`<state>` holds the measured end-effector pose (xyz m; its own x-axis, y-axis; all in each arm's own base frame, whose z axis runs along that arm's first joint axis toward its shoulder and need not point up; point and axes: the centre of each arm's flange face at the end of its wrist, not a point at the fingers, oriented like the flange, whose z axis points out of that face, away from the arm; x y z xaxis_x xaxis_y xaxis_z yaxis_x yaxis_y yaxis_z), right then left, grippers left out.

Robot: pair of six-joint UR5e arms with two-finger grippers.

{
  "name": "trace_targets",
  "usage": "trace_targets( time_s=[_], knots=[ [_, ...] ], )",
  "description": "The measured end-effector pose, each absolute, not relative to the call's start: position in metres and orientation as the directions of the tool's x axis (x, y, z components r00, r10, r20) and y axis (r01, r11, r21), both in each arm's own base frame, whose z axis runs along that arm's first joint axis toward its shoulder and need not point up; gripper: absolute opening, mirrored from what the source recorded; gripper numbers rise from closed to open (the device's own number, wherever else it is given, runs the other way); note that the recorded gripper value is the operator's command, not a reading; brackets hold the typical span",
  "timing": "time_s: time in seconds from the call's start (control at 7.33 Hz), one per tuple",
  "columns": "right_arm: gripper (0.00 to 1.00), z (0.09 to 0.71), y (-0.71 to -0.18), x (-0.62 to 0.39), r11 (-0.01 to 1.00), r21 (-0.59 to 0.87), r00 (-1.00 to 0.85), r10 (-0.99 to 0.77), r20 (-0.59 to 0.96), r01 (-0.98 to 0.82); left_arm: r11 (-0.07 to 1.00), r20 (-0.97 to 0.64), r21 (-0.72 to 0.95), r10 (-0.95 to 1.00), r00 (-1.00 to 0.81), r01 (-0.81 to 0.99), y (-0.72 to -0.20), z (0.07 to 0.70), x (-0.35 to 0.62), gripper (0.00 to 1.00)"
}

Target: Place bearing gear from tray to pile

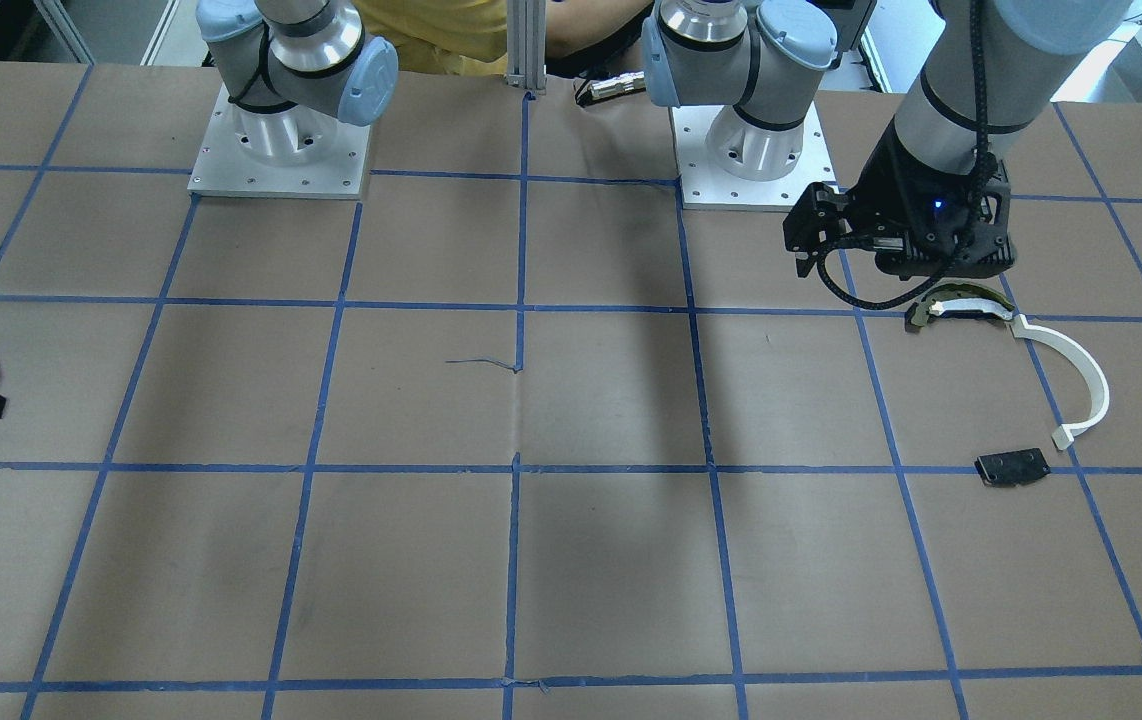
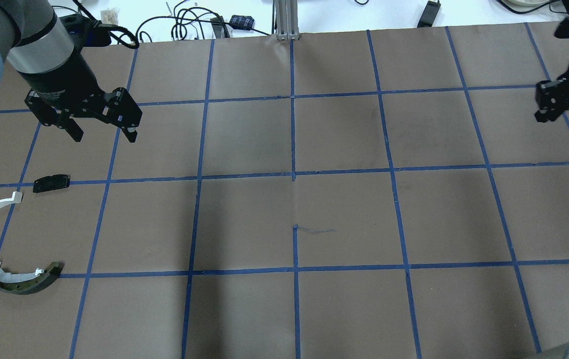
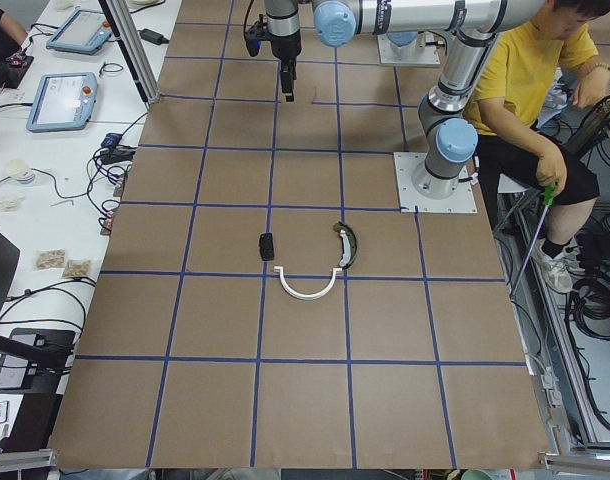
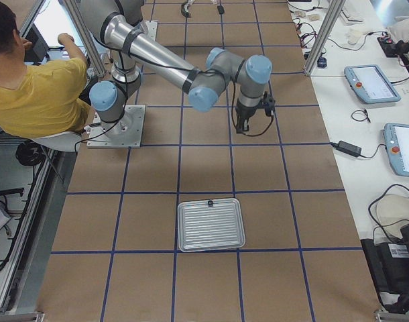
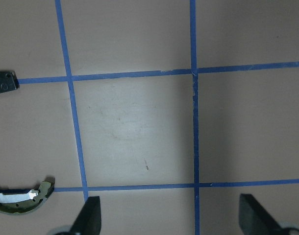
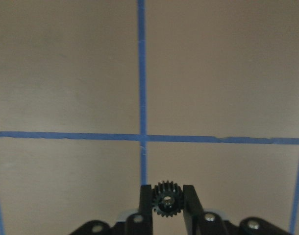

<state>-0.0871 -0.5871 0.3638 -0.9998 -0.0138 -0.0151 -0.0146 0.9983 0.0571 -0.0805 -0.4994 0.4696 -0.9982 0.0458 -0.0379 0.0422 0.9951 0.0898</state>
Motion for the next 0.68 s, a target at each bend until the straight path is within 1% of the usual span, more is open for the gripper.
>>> trace_targets(
  time_s=[0.14,0.27,0.55,0.68],
  knots=[
    [0.00,0.360,-0.592,0.000,0.998,0.065,-0.999,0.007,-0.032,0.005,0.995,-0.039,0.088,0.045,-0.998,0.042,-0.500,0.469,-0.080,1.00],
    [0.00,0.350,-0.588,0.087,0.997,0.080,-0.996,0.029,-0.082,0.022,0.995,-0.039,0.089,0.045,-0.998,0.041,-0.501,0.469,-0.080,1.00],
    [0.06,0.321,-0.551,0.250,0.994,0.095,-0.989,0.061,-0.138,0.048,0.995,-0.040,0.090,0.044,-0.998,0.041,-0.501,0.468,-0.079,1.00],
    [0.09,0.295,-0.531,0.309,0.995,0.087,-0.986,0.055,-0.155,0.042,0.995,-0.040,0.091,0.045,-0.998,0.041,-0.502,0.467,-0.080,1.00]
  ],
)
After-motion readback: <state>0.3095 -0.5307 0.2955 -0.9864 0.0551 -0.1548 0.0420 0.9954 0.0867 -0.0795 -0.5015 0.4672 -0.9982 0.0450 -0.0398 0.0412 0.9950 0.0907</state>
